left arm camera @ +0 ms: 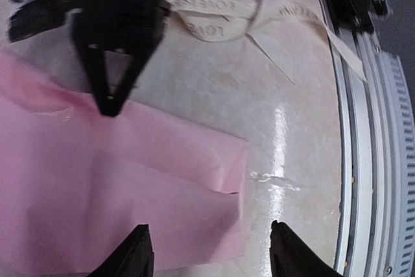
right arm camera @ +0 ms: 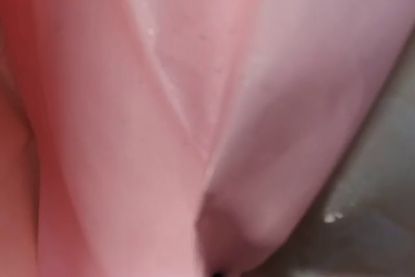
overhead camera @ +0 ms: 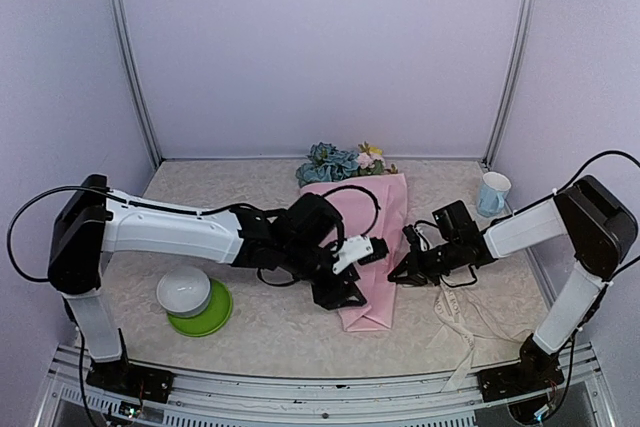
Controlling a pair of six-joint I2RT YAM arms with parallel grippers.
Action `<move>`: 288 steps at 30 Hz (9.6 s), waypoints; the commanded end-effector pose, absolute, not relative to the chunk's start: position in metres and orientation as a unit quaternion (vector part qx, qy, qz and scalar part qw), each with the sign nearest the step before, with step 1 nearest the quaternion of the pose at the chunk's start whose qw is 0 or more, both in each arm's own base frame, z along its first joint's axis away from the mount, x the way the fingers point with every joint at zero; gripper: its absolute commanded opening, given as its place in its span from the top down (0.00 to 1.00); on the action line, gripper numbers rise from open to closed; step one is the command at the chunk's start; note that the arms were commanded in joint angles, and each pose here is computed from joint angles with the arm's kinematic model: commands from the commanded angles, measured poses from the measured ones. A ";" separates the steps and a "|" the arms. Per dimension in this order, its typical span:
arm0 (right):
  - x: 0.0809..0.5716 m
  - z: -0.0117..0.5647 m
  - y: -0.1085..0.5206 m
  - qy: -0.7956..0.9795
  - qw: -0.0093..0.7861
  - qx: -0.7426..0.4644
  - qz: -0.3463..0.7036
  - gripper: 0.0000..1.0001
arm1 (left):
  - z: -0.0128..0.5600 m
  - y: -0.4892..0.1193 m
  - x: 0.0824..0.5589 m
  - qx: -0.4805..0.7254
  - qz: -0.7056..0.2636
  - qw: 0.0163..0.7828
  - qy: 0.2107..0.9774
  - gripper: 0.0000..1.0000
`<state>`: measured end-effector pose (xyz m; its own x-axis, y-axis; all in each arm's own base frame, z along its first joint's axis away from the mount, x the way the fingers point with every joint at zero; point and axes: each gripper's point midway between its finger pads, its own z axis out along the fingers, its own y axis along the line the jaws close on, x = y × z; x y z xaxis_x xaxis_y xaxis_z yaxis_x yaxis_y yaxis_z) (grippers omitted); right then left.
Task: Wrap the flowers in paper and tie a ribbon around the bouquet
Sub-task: Press the fold line of the folded bouquet, then pick up the ribbon from the corner of the board, then place the ribbon at the corner of the board, then adjust the folded bouquet at the center of the board.
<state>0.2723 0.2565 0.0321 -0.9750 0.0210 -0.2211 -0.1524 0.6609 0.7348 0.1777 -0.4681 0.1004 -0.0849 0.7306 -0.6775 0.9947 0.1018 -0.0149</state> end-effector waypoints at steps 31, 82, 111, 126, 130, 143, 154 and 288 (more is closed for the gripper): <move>0.279 0.104 0.179 0.960 0.195 -0.045 0.196 0.66 | 0.031 -0.487 0.262 0.512 -0.293 0.136 0.796 0.41; 0.099 0.009 0.121 0.980 -0.156 -0.098 -0.073 0.95 | 0.023 -0.491 0.262 0.529 -0.280 0.104 0.795 0.40; 0.299 0.476 0.122 0.738 0.574 -0.090 0.342 1.00 | 0.023 -0.491 0.262 0.528 -0.276 0.107 0.796 0.40; 0.160 0.086 0.257 0.927 0.053 -0.097 0.359 0.61 | 0.023 -0.491 0.262 0.527 -0.279 0.105 0.796 0.40; 0.182 0.099 0.241 0.943 0.097 -0.094 0.304 0.38 | 0.023 -0.491 0.261 0.528 -0.280 0.105 0.795 0.40; 0.317 0.126 0.221 0.889 0.227 0.037 0.397 0.74 | 0.023 -0.491 0.261 0.526 -0.280 0.107 0.796 0.40; 0.333 0.082 0.256 0.886 0.165 0.031 0.432 0.69 | 0.023 -0.491 0.262 0.525 -0.283 0.106 0.795 0.39; 0.292 0.009 0.139 0.979 0.141 0.092 0.116 0.97 | 0.028 -0.495 0.379 0.385 -0.312 0.138 0.857 0.43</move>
<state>0.3085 0.1618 0.0195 -0.9295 0.2315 -0.2870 0.1183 0.9244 0.3627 0.3831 -0.5078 0.0519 -0.6041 0.5597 -0.5673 0.7905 0.5109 -0.3377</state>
